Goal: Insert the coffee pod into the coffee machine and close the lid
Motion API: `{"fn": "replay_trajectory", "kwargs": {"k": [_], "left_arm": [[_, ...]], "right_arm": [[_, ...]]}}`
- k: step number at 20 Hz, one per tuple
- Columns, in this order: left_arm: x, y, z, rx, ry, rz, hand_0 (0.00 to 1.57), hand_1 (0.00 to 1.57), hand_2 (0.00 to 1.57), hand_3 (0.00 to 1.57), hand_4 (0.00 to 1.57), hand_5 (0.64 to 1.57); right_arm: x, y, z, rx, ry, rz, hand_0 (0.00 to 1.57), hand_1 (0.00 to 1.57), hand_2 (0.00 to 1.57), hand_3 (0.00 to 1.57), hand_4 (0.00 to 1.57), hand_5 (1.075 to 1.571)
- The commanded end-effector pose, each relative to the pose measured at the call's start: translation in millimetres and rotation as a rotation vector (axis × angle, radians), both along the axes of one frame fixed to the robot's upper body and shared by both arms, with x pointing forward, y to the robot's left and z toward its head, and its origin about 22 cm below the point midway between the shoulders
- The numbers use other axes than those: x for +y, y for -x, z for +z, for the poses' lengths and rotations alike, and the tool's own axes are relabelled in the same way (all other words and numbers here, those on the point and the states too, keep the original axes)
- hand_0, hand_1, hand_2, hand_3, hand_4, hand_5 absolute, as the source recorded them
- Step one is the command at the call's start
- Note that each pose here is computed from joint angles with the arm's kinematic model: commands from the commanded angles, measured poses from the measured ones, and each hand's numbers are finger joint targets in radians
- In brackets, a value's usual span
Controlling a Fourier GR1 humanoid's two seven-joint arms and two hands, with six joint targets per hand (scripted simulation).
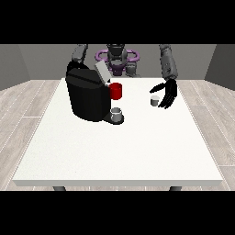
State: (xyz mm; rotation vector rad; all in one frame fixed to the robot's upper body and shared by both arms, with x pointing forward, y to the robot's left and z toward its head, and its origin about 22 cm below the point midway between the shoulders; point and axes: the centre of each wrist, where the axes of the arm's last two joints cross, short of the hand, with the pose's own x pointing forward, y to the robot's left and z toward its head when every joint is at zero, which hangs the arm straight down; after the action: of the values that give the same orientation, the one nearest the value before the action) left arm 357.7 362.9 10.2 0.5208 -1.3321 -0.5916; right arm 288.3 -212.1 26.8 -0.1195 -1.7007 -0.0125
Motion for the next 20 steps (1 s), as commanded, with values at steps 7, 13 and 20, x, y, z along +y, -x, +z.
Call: {"fn": "replay_trajectory", "kwargs": {"k": [7, 13, 20], "left_arm": [[3.3, -3.1, -6.4, -0.055, -0.144, -0.01, 0.72, 0.72, 0.85, 0.62, 0.15, 1.571], [-6.5, -13.4, -3.7, -0.101, -0.181, 0.031, 0.84, 0.84, 0.97, 0.75, 0.38, 1.571], [4.0, -14.0, -0.3, -0.083, -0.305, -0.025, 1.03, 1.03, 1.11, 0.89, 0.29, 1.571]], "right_arm": [[6.1, 7.3, -2.9, 0.046, -0.004, 0.013, 0.0, 0.0, 0.0, 0.0, 0.43, 1.571], [-8.2, -0.7, -4.5, 0.011, -0.011, 0.003, 0.0, 0.0, 0.0, 0.0, 0.49, 1.571], [26.5, 0.8, 6.1, -0.015, -0.046, -0.01, 0.0, 0.0, 0.0, 0.0, 0.51, 1.571]]}}
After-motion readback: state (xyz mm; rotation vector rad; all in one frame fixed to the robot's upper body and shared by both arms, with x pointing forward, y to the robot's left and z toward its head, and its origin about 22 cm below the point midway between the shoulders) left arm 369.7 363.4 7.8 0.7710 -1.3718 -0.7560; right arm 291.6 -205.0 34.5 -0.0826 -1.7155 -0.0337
